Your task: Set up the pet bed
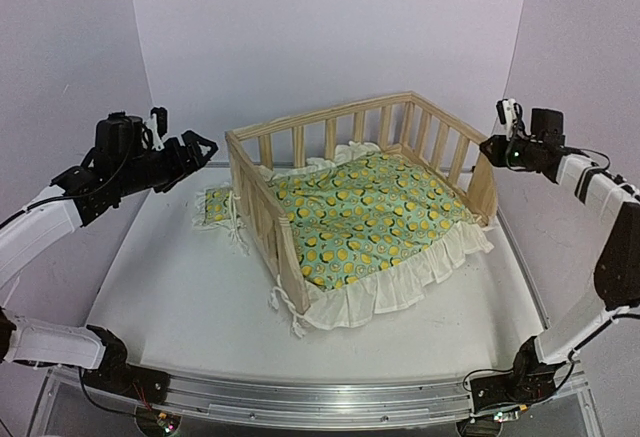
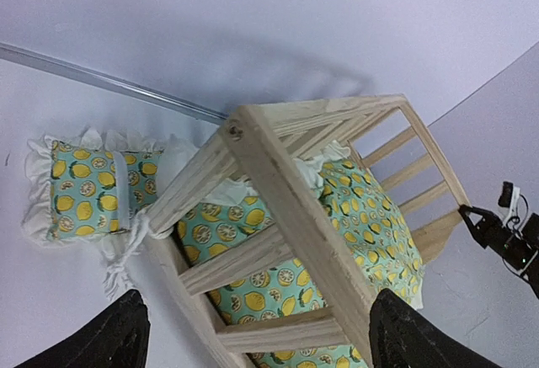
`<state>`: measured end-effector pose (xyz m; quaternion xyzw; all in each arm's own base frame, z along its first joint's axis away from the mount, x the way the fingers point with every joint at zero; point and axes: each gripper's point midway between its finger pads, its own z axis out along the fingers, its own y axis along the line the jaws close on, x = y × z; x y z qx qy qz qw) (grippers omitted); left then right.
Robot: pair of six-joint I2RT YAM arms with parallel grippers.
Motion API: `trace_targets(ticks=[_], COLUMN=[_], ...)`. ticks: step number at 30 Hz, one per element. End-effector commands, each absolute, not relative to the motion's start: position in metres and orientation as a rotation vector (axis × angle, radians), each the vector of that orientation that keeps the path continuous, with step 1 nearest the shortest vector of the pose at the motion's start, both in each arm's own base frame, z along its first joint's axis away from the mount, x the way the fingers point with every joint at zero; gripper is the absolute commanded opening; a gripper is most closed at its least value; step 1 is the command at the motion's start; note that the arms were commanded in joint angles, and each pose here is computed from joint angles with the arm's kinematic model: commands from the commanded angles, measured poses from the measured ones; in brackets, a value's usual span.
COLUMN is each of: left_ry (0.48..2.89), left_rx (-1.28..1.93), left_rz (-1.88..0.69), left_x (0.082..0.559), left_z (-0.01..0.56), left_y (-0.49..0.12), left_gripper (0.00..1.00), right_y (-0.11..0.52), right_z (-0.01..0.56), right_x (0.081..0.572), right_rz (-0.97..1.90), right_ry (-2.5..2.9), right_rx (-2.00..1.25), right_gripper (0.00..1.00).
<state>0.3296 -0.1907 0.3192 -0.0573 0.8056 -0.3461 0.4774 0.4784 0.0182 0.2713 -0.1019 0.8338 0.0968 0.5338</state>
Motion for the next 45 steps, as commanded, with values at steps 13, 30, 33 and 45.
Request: trace_targets(ticks=[13,30,33,45], left_ry=[1.87,1.836,1.803,1.642], left_rx=[-0.086,0.232,0.373,1.007], left_rz=[-0.921,-1.26,-1.246,-0.999], left_x=[0.299,0.253,0.231,0.182], left_z=[0.341,0.355,0.356,0.291], left_y=[-0.17,-0.24,-0.286,-0.422], left_gripper=[0.9,0.83,0.82,0.45], right_y=[0.092,0.317,0.334,0.224], right_z=[0.284,0.311,0.324,0.331], right_x=[0.386,0.286,0.265,0.225], right_rz=[0.228,0.888,0.983,0.594], right_ry=[1.892,1.91,1.871,1.796], right_rx=[0.304,-0.096,-0.292,-0.423], right_gripper=[0.0,0.19,0.36,0.87])
